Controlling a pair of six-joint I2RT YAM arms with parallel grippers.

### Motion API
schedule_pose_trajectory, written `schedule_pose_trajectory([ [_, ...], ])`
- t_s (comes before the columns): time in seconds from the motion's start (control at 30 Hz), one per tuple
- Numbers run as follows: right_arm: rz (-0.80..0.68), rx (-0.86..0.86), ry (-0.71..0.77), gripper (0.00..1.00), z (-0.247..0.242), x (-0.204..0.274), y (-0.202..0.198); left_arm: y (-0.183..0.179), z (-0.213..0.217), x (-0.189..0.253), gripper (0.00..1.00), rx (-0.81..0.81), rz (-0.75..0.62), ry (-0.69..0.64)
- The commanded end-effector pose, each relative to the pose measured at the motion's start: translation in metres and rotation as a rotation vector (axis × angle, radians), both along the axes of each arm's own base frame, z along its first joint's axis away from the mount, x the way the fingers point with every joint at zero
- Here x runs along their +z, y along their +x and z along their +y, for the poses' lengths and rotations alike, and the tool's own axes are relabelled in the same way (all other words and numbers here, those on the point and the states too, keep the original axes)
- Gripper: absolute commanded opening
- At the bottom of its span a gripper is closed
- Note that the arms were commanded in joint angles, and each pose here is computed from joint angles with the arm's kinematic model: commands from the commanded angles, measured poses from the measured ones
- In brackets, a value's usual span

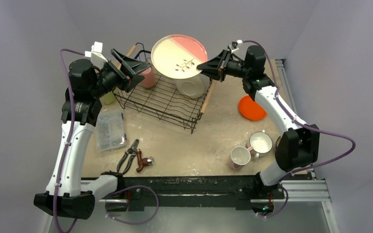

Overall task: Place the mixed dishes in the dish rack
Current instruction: Insert the plate into the dish rack.

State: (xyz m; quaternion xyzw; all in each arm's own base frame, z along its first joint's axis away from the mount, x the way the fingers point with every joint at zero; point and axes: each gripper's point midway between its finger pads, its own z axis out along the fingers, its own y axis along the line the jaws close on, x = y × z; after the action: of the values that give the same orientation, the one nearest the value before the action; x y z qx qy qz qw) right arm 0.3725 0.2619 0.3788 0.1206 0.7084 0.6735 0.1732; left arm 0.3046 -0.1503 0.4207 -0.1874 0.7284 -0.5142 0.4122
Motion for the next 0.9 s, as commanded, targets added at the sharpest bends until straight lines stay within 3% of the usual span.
schedule_pose_trajectory([
  [0.0, -0.23, 0.068, 0.071, 0.0, 0.001, 0.061, -0.037, 0.013, -0.002, 0.018, 0.85, 0.023, -0.067, -0.04],
  [0.43, -0.264, 0.134, 0.086, 0.0, 0.013, 0.072, -0.057, 0.04, -0.02, -0.003, 0.8, 0.012, 0.032, -0.098],
  [0.77, -0.275, 0.177, 0.094, 0.0, 0.025, 0.075, -0.062, 0.045, -0.029, -0.016, 0.57, -0.011, 0.074, -0.11],
  [0.87, -0.278, 0.183, 0.094, 0.0, 0.026, 0.075, -0.063, 0.046, -0.03, -0.017, 0.39, -0.016, 0.082, -0.126],
])
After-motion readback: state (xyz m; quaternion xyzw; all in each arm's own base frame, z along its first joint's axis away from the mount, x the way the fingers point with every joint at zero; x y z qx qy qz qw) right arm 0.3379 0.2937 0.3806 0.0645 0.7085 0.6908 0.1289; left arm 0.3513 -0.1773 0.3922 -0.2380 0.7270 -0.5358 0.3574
